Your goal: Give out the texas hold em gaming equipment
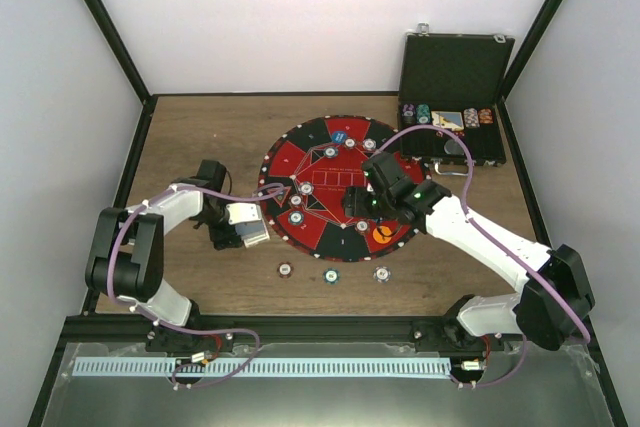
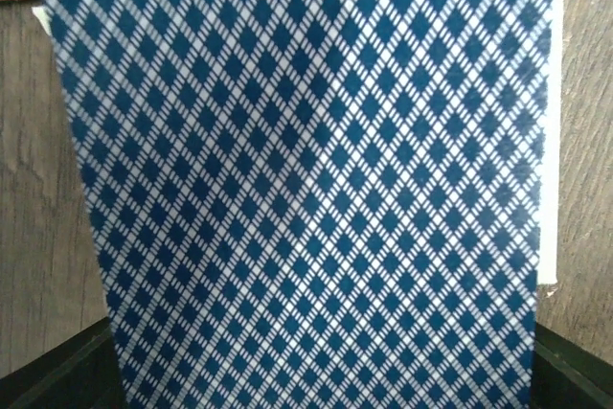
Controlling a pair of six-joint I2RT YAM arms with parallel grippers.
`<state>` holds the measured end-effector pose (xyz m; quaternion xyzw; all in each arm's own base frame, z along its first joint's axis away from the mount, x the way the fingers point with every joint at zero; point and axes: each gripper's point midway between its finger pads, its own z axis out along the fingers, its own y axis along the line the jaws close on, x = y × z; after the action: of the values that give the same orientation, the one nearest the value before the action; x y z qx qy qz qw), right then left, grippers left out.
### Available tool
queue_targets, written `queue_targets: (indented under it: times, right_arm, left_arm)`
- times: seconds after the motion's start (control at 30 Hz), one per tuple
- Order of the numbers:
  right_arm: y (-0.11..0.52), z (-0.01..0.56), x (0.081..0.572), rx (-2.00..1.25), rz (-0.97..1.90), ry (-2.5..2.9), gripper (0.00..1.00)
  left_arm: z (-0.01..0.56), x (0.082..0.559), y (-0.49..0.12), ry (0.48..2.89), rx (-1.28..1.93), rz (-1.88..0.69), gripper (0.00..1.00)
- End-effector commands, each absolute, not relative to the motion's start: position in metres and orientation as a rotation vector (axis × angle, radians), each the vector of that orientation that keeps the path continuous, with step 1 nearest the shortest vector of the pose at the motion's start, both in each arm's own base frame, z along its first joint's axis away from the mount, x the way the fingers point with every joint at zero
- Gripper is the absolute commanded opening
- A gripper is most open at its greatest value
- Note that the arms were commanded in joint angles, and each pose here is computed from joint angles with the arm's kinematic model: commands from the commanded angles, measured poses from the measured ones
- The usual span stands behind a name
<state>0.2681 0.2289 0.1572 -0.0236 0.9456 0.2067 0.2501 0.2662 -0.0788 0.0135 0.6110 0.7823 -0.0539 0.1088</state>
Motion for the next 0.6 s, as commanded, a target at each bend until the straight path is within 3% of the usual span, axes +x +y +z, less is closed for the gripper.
queue_targets:
  times: [0.0, 0.57]
  right_arm:
    - [0.233, 0.163, 0.264, -0.079, 0.598, 2.555, 0.74]
    - [0.236, 0.161, 0.261, -0.078, 0.623, 2.564, 0.74]
  left_arm:
    - [-0.003, 0.262, -0.08, 2.29, 1.853, -0.175, 0.83]
    - [-0.016, 0.27, -0.075, 2.297, 1.828, -0.1, 0.69]
